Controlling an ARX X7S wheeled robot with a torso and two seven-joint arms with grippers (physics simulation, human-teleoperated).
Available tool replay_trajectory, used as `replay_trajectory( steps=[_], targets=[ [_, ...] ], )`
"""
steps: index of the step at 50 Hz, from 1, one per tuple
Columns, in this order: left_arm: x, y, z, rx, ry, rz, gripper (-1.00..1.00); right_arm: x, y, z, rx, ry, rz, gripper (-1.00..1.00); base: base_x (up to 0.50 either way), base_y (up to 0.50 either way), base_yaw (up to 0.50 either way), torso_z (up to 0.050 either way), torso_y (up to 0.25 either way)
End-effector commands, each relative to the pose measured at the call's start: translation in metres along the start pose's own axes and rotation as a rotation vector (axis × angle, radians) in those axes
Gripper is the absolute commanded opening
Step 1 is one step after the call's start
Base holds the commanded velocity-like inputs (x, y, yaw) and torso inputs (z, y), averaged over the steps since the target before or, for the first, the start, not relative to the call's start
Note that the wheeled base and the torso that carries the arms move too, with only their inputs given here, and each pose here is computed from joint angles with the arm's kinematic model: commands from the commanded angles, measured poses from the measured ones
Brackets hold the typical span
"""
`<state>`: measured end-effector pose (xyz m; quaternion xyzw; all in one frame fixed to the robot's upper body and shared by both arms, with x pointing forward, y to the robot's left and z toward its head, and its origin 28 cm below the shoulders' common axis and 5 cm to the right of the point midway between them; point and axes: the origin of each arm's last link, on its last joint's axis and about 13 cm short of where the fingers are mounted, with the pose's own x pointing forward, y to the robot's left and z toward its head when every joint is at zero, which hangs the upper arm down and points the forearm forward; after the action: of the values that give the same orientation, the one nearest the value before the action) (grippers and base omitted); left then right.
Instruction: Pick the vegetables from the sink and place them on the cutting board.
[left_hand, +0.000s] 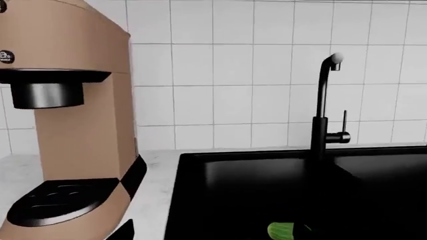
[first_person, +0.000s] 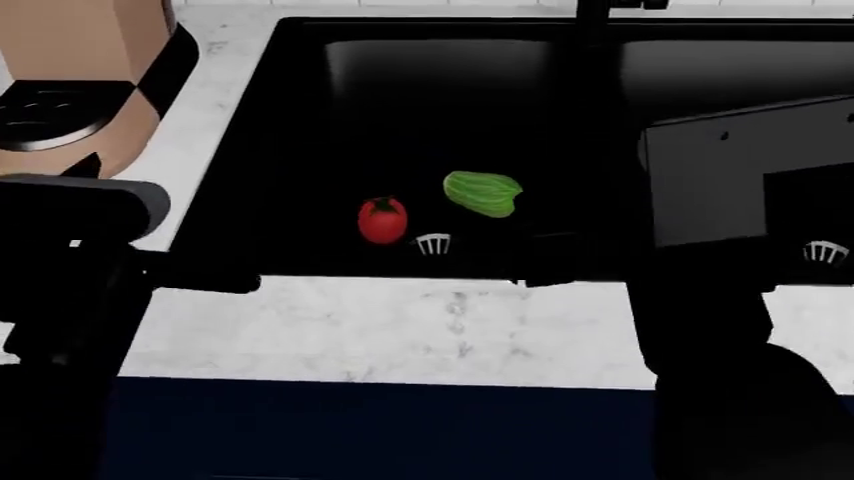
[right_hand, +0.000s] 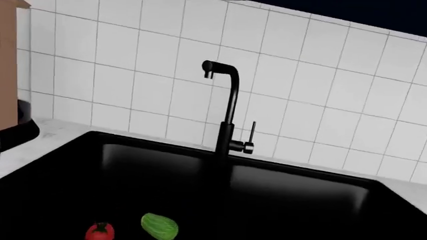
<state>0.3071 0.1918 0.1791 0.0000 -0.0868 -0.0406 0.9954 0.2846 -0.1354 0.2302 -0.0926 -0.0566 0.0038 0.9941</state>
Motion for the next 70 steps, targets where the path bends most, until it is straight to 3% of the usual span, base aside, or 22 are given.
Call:
replay_trajectory(
  steps=[1, 13, 21, 32, 39, 44, 46, 50, 53, 55, 56, 58, 64, 70],
  targets=[
    [0.034, -0.002, 0.009, 0.021, 0.021, 0.003, 1.0, 0.027, -0.008, 0.01, -0.04, 0.048, 0.043, 1.0, 0.5, -0.12, 0.0, 0.0, 0.0],
    [0.035, 0.007, 0.012, 0.043, 0.024, 0.022, 1.0, 0.036, -0.004, 0.014, -0.097, 0.116, 0.084, 1.0, 0.5, -0.05, 0.0, 0.0, 0.0],
    [0.037, 0.006, 0.016, 0.048, 0.021, 0.016, 1.0, 0.037, -0.008, 0.023, -0.1, 0.123, 0.085, 1.0, 0.5, 0.0, 0.0, 0.0, 0.0],
    [0.043, 0.007, 0.013, 0.049, 0.043, 0.019, 1.0, 0.047, -0.009, 0.011, -0.08, 0.191, 0.131, 1.0, 0.5, 0.0, 0.0, 0.0, 0.001],
    [0.049, 0.008, 0.01, 0.075, 0.078, -0.012, 1.0, 0.044, -0.007, 0.0, -0.107, 0.281, 0.276, 1.0, 0.5, 0.0, 0.0, 0.0, 0.001],
    [0.058, 0.007, 0.003, 0.125, 0.16, -0.127, 1.0, 0.049, -0.011, -0.008, -0.149, 0.391, 0.42, 1.0, 0.5, 0.0, 0.0, 0.0, 0.0],
    [0.062, 0.007, 0.012, 0.138, 0.218, -0.231, 1.0, 0.046, -0.014, -0.011, -0.201, 0.491, 0.545, 1.0, 0.0, 0.0, 0.0, 0.0, 0.006],
    [0.06, 0.006, 0.014, 0.343, 0.216, -0.438, 1.0, 0.041, -0.023, -0.006, -0.282, 0.605, 0.672, 1.0, 0.0, 0.0, 0.0, 0.0, 0.0],
    [0.061, 0.009, 0.012, 0.402, 0.269, -0.515, 1.0, 0.039, -0.031, 0.001, -0.324, 0.64, 0.727, 1.0, 0.0, 0.0, 0.0, 0.0, 0.0],
    [0.062, 0.014, 0.012, 0.461, 0.282, -0.62, 1.0, 0.041, -0.037, 0.005, -0.338, 0.675, 0.769, 1.0, 0.0, 0.0, 0.0, 0.0, 0.0],
    [0.061, 0.017, 0.013, 0.531, 0.289, -0.674, 1.0, 0.043, -0.04, 0.006, -0.364, 0.709, 0.793, 1.0, 0.0, 0.0, 0.0, 0.0, 0.0],
    [0.06, 0.022, 0.012, 0.585, 0.342, -0.741, 1.0, 0.044, -0.043, 0.008, -0.399, 0.751, 0.822, 1.0, 0.0, 0.0, 0.0, 0.0, 0.0],
    [0.064, 0.038, 0.02, 0.669, 0.406, -0.832, 1.0, 0.049, -0.049, 0.021, -0.417, 0.828, 0.894, 1.0, 0.0, 0.0, 0.0, 0.0, 0.0],
    [0.059, 0.042, 0.015, 0.714, 0.441, -0.899, 1.0, 0.049, -0.052, 0.022, -0.429, 0.848, 0.9, 1.0, 0.0, 0.0, 0.0, 0.0, 0.0]
  ],
)
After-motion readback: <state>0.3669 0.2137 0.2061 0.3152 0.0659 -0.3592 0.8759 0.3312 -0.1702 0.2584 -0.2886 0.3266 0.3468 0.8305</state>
